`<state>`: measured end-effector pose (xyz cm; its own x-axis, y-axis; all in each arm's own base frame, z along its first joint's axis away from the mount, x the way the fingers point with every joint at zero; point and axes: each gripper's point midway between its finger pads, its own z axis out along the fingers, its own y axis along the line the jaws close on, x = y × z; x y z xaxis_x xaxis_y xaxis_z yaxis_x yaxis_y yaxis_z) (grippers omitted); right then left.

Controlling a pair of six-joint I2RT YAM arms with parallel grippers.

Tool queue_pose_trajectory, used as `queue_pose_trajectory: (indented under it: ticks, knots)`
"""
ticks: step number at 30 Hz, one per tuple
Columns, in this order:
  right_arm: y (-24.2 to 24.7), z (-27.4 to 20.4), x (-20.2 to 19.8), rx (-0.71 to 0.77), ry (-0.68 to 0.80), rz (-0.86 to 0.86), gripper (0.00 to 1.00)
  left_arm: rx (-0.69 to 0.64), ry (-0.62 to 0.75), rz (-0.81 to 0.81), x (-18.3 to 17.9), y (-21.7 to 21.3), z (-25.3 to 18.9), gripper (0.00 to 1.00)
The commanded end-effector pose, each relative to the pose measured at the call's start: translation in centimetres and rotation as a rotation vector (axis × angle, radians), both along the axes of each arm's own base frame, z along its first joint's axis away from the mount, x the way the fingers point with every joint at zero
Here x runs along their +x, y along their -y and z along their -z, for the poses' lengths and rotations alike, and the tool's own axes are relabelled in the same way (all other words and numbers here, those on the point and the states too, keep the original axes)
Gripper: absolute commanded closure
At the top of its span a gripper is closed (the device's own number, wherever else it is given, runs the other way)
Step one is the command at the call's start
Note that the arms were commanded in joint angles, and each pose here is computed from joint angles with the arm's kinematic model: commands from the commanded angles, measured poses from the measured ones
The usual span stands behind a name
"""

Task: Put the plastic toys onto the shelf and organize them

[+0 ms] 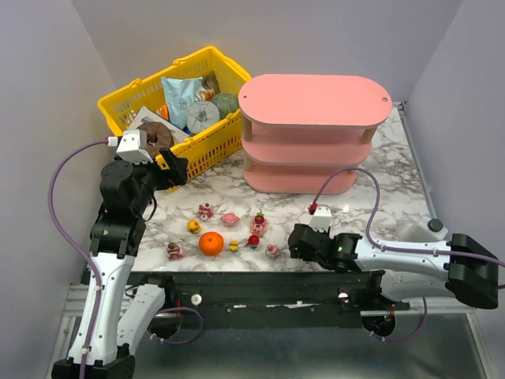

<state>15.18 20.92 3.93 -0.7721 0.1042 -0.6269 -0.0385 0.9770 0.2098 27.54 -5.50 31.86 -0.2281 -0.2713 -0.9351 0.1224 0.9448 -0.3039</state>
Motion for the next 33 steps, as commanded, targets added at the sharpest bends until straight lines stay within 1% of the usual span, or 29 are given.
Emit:
queue_pose_trajectory:
  ticks: [1, 5, 6, 8, 10, 12, 13, 14, 16, 20, 25, 27, 29, 33]
  knots:
    - [0.9, -2.2, 1.3, -0.005, 0.08, 0.075, 0.57, 0.001, 0.011, 0.003, 0.1, 0.0, 0.0, 0.01]
    - [1.0, -5.0, 2.5, 0.015, 0.154, 0.068, 0.57, -0.001, 0.008, 0.005, 0.2, 0.0, 0.1, 0.01]
    - [0.9, -6.3, 2.9, 0.04, 0.173, 0.07, 0.57, -0.001, 0.006, 0.005, 0.2, 0.0, 0.1, 0.01]
    - [1.6, -7.4, 4.0, 0.034, 0.2, 0.078, 0.57, -0.003, 0.001, 0.008, 0.2, 0.1, 0.2, 0.01]
    - [1.8, -9.5, 4.9, 0.061, 0.238, 0.086, 0.57, -0.003, 0.003, 0.008, 0.2, 0.1, 0.2, 0.01]
    - [2.8, -11.3, 6.2, 0.039, 0.285, 0.092, 0.57, -0.003, 0.001, 0.01, 0.3, 0.1, 0.3, 0.01]
    - [2.8, -13.1, 6.8, 0.065, 0.318, 0.098, 0.57, -0.005, 0.004, 0.011, 0.3, 0.2, 0.2, 0.01]
    - [3.6, -14.0, 7.6, 0.044, 0.34, 0.102, 0.57, -0.005, 0.002, 0.014, 0.3, 0.2, 0.2, 0.01]
    - [4.1, -16.4, 8.5, 0.059, 0.39, 0.113, 0.57, -0.006, 0.001, 0.012, 0.3, 0.2, 0.2, 0.01]
    - [6.6, -19.5, 10.5, 0.007, 0.461, 0.156, 0.56, -0.005, 0.001, 0.012, 0.3, 0.2, 0.2, 0.01]
    - [7.9, -22.3, 12.4, 0.016, 0.514, 0.163, 0.55, -0.006, -0.01, 0.013, 0.5, 0.3, 0.5, 0.01]
    - [8.4, -23.0, 13.1, 0.014, 0.514, 0.159, 0.54, -0.004, -0.011, 0.014, 0.5, 0.2, 0.6, 0.01]
    - [9.1, -23.2, 13.9, -0.006, 0.514, 0.16, 0.53, -0.004, -0.016, 0.014, 0.6, 0.3, 0.7, 0.01]
    - [9.0, -23.4, 15.2, 0.01, 0.495, 0.124, 0.52, -0.004, -0.021, 0.017, 0.6, 0.3, 0.8, 0.01]
